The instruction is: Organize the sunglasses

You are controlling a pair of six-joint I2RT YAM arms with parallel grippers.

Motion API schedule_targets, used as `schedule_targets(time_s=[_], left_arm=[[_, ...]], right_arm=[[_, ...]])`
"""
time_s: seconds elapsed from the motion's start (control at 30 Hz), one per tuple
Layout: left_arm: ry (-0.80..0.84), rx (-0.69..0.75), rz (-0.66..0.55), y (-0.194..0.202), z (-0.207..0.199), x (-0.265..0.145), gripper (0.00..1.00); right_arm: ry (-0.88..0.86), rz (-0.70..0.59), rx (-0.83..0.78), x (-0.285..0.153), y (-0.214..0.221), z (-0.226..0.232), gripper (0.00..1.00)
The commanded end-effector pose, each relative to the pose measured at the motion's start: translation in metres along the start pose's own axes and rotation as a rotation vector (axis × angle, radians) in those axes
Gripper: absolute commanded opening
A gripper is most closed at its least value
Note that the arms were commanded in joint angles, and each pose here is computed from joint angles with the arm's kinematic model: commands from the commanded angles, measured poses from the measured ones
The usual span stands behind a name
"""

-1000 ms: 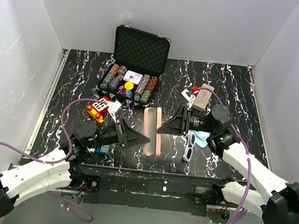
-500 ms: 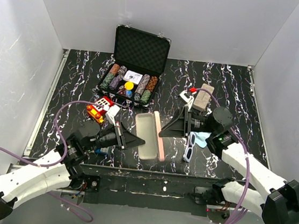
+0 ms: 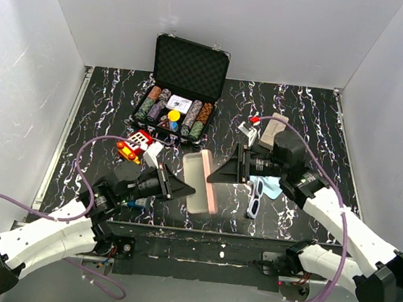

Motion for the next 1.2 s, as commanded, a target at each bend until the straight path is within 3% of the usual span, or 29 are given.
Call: schedule_targets(time_s=[0.0, 0.07, 0.23, 0.47, 0.9, 1.07, 1.13, 1.17], left_arm=[[-0.338, -0.082, -0.162, -0.024, 0.060, -0.008, 0.00], [-0.441, -0.111, -0.225, -0.031, 0.077, -0.014, 0.00], [-0.572, -0.151, -0.238, -0.032, 0.099, -0.013, 0.00], [-0.568, -0.210, -0.264, -0.033, 0.100, -0.007, 0.00], [-0.525, -0.299, -0.246, -0.029, 0.093, 0.004, 0.00], [-0.524, -0.300, -0.232, -0.027, 0.092, 0.005, 0.00], [-0.521, -0.297, -0.228, -0.026, 0.092, 0.005, 0.00], [-0.521, -0.292, -0.224, -0.026, 0.092, 0.004, 0.00]], right_arm=[[0.321, 0.007, -0.136, -0.022, -0.010, -0.021, 0.78], [0.380, 0.009, -0.161, -0.027, -0.012, -0.027, 0.80], [0.481, 0.066, -0.188, -0.033, -0.011, -0.044, 0.86], [0.615, 0.199, -0.264, -0.024, 0.005, -0.083, 0.88], [0.710, 0.368, -0.369, 0.040, 0.023, -0.127, 0.83], [0.727, 0.416, -0.407, 0.051, 0.025, -0.137, 0.60], [0.726, 0.432, -0.431, 0.052, 0.024, -0.139, 0.41], [0.723, 0.446, -0.446, 0.053, 0.024, -0.140, 0.25]])
Point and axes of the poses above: each gripper's point midway between its finger pads, its own x axis out along the fingers, its own z axis along the line the jaws close on, y = z × x, the point moved 1 cm from there along -x, back along the fingers, and after that the axes turned 14 degrees about -x, right-handed, at the moved point
